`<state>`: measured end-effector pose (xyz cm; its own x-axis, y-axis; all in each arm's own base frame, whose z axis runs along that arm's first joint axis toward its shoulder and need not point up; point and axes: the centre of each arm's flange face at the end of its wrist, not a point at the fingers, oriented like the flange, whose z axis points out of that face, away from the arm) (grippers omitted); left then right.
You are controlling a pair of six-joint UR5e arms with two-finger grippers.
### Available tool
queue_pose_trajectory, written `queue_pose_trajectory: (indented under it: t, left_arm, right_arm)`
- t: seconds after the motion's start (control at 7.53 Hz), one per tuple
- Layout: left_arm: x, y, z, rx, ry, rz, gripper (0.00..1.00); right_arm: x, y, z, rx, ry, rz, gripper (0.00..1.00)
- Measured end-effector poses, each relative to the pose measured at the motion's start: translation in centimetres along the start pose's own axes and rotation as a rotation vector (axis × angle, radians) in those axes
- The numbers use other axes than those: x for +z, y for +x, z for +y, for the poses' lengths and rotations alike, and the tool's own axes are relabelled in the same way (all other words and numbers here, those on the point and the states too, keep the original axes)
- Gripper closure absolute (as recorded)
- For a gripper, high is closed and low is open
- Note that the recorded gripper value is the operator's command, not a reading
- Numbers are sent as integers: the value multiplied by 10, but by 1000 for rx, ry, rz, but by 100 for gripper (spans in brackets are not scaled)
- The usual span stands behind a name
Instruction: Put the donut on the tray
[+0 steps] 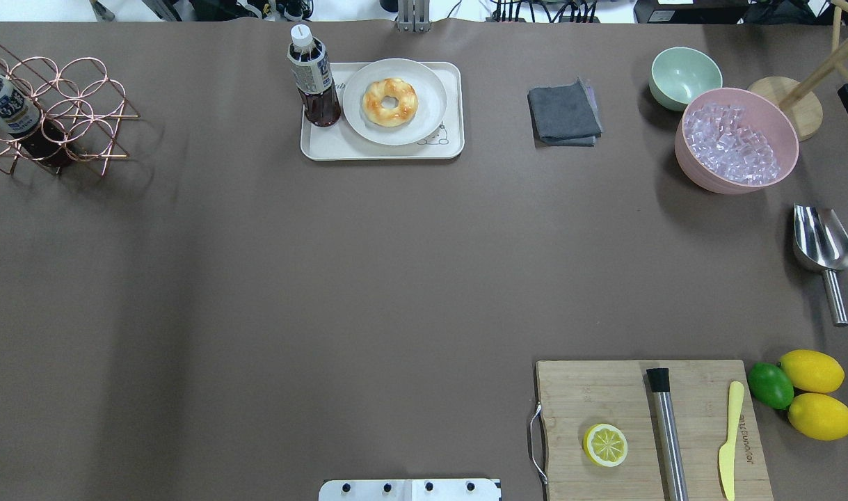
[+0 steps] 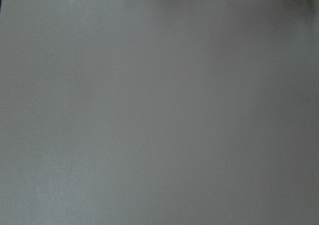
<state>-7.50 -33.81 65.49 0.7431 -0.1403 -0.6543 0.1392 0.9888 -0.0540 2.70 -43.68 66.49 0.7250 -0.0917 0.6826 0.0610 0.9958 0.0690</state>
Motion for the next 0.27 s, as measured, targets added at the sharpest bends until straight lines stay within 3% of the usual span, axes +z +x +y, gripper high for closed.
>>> queue_pose_trajectory:
  t: [0.27]
  left_arm:
    - [0,0,0,-1,0,1,2]
  right_arm:
    - [0,0,0,0,1,0,0]
